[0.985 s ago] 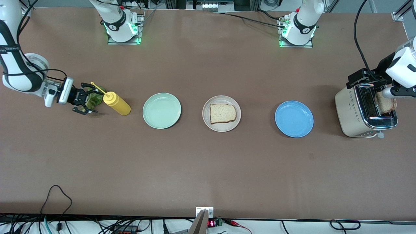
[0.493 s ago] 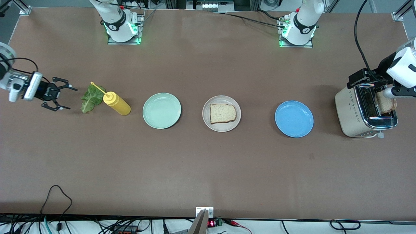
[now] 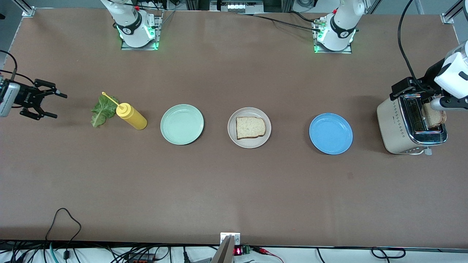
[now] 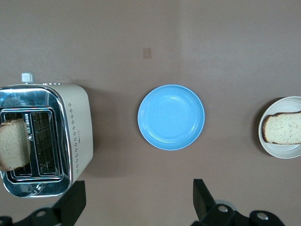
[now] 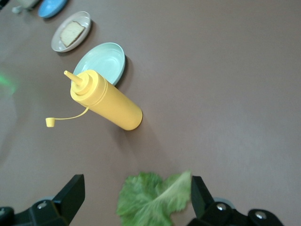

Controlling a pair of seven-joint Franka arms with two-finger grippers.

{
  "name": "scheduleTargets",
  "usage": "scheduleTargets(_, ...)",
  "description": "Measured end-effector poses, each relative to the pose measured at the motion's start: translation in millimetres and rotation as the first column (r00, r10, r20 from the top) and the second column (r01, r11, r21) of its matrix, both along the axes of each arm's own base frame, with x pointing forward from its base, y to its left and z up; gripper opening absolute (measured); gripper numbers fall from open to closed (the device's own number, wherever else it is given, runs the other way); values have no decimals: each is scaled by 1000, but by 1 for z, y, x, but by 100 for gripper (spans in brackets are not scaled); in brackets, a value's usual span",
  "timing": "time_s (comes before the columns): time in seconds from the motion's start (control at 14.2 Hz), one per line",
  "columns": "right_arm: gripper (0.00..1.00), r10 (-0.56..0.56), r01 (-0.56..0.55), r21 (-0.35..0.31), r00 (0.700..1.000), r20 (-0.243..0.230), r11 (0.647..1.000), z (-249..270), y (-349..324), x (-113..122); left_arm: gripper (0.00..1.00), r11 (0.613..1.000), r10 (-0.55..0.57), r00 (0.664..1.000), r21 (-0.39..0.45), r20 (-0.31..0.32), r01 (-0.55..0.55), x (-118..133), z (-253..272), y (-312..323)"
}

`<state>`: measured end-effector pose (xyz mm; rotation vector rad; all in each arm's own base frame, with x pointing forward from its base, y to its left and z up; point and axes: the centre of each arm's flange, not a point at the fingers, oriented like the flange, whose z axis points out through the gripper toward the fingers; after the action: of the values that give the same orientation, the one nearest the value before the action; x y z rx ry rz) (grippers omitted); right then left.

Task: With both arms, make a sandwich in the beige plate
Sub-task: 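Open the right gripper and draw it back from the bottle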

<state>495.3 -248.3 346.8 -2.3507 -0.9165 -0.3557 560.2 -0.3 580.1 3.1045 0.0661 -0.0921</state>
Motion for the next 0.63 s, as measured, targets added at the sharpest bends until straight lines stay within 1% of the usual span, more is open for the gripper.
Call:
scheduleTargets(0.07, 100, -43, 42, -33, 998, -49, 999, 8, 2, 0, 100, 1000, -2, 1000, 0, 2, 2, 0, 0, -1)
scheduleTargets(0.21, 100, -137, 120, -126, 980, -145, 985, 24, 7, 5, 100, 1000, -6, 1000, 0, 18, 6, 2, 1, -4)
scheduleTargets(0.35, 100, -236, 190, -219, 950, -206, 957, 36, 16, 13, 100, 1000, -12, 1000, 1, 25, 12, 3, 2, -7)
scheduleTargets(0.49, 100, -347, 267, -294, 900, -263, 918, 39, 27, 18, 100, 1000, -14, 1000, 2, 28, 14, 3, 2, -8)
scheduleTargets(0.63, 100, -453, 334, -377, 842, -292, 864, 38, 38, 24, 100, 1000, -12, 1000, 2, 28, 12, 3, 2, -8)
